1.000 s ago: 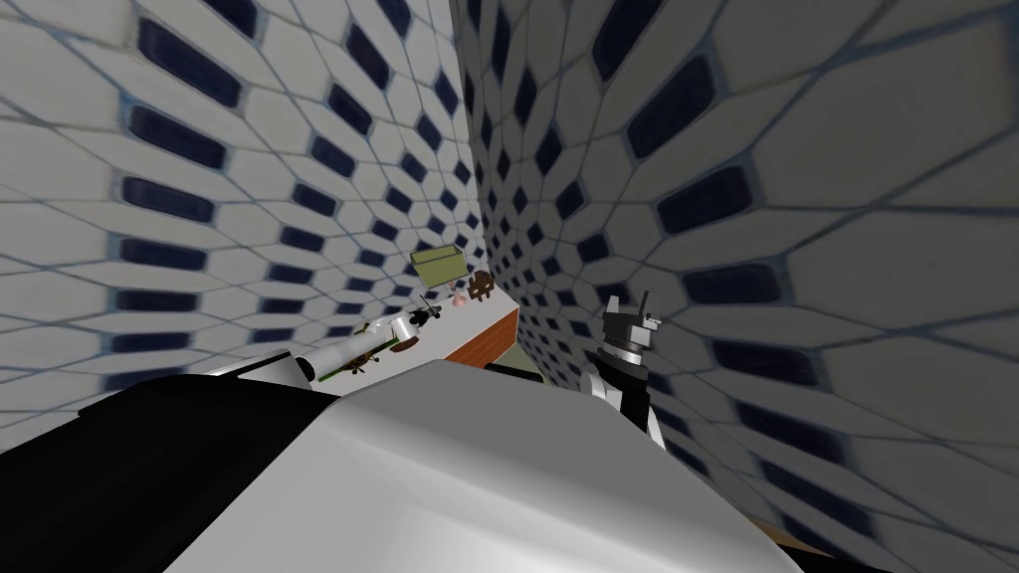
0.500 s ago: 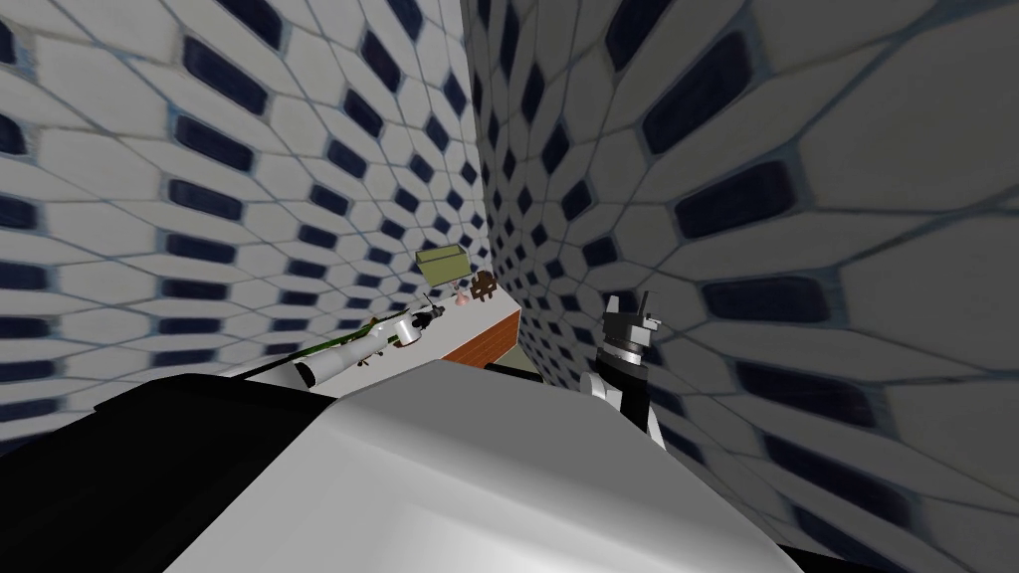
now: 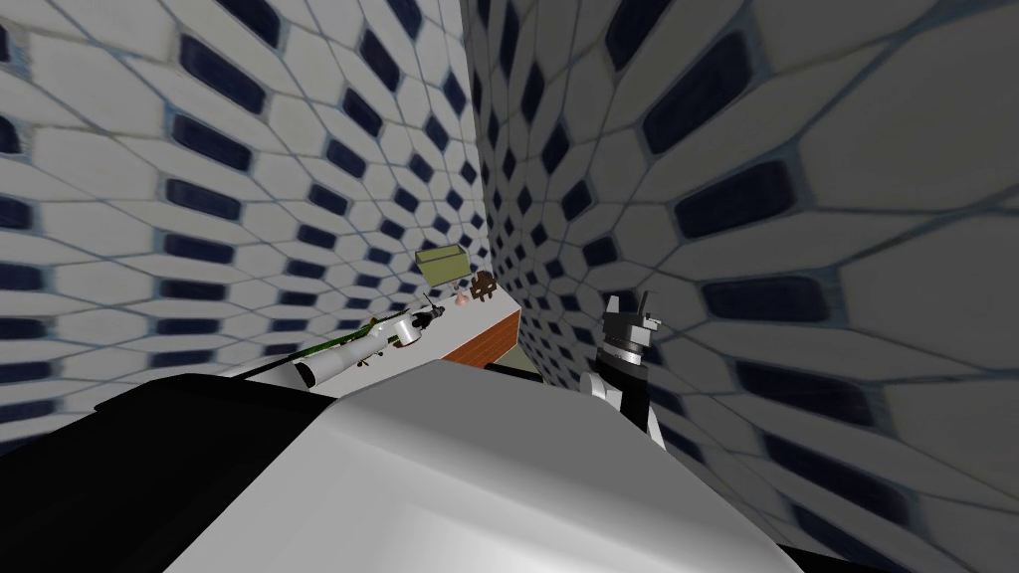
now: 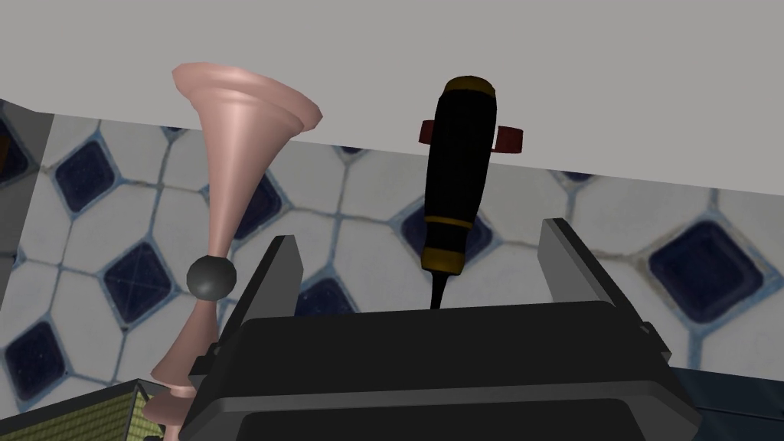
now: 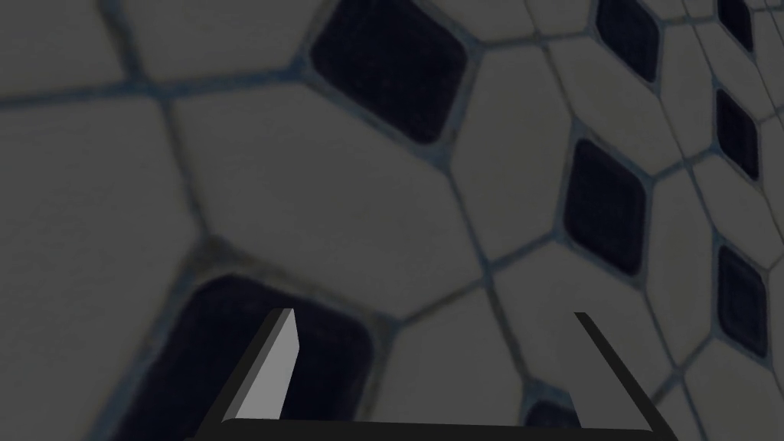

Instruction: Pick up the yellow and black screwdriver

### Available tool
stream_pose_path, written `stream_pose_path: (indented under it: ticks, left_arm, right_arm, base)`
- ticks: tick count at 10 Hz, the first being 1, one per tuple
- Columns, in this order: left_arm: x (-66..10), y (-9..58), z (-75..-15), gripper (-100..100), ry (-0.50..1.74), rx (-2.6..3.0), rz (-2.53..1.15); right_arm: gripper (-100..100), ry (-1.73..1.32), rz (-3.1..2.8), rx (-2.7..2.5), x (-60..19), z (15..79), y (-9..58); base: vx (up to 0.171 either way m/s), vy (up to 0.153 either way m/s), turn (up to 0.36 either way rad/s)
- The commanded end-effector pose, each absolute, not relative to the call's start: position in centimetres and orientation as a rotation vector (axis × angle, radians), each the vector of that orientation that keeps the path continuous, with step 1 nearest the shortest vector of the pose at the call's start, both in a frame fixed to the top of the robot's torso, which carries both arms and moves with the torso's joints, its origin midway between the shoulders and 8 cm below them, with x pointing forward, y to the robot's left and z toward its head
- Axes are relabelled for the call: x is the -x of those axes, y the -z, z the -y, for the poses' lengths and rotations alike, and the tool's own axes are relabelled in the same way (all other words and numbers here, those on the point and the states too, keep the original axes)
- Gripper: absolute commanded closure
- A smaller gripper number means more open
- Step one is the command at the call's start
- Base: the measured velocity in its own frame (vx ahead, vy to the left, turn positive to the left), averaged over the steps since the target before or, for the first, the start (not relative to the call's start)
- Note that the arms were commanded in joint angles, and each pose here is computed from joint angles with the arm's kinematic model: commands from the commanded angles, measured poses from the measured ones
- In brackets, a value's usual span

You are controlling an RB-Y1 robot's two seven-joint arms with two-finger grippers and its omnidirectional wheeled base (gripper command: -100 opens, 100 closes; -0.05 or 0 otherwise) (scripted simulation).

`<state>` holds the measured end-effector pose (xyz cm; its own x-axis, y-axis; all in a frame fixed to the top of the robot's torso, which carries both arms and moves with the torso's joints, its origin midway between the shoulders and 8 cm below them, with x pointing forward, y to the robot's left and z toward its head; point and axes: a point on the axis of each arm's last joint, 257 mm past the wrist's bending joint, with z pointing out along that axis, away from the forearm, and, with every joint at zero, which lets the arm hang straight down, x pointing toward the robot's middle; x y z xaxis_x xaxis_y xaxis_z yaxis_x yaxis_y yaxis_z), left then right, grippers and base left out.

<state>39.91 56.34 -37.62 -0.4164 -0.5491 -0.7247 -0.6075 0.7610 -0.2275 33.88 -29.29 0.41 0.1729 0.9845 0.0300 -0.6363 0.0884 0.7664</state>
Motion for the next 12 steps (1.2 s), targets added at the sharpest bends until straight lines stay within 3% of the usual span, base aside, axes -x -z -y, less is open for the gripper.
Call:
stream_pose_path:
  ticks: [1, 6, 7, 11, 12]
  left_arm:
    - [-39.9, 37.6, -56.3, -100, -0.088, 0.863, -2.111]
    - [-39.7, 38.5, -56.8, -100, -0.094, 0.875, -2.105]
    - [-39.7, 38.6, -56.8, 100, -0.094, 0.874, -2.105]
    - [-39.7, 38.6, -56.8, 100, -0.094, 0.874, -2.105]
    - [-39.7, 38.6, -56.8, 0, -0.094, 0.874, -2.105]
  right_arm:
    - [0, -1.314, -0.585, -0.744, -33.9, 29.3, -0.4]
    - [0, -1.314, -0.585, -0.744, -33.9, 29.3, -0.4]
    - [0, -1.314, -0.585, -0.744, -33.9, 29.3, -0.4]
    - [0, -1.314, -0.585, -0.744, -33.9, 29.3, -0.4]
    - [0, -1.314, -0.585, -0.744, -33.9, 29.3, -0.4]
  base:
    - [0.006, -0.007, 0.022]
    - [-0.005, 0.006, -0.017]
    - [0.0, 0.0, 0.0]
    - [0.0, 0.0, 0.0]
    - [0.0, 0.0, 0.0]
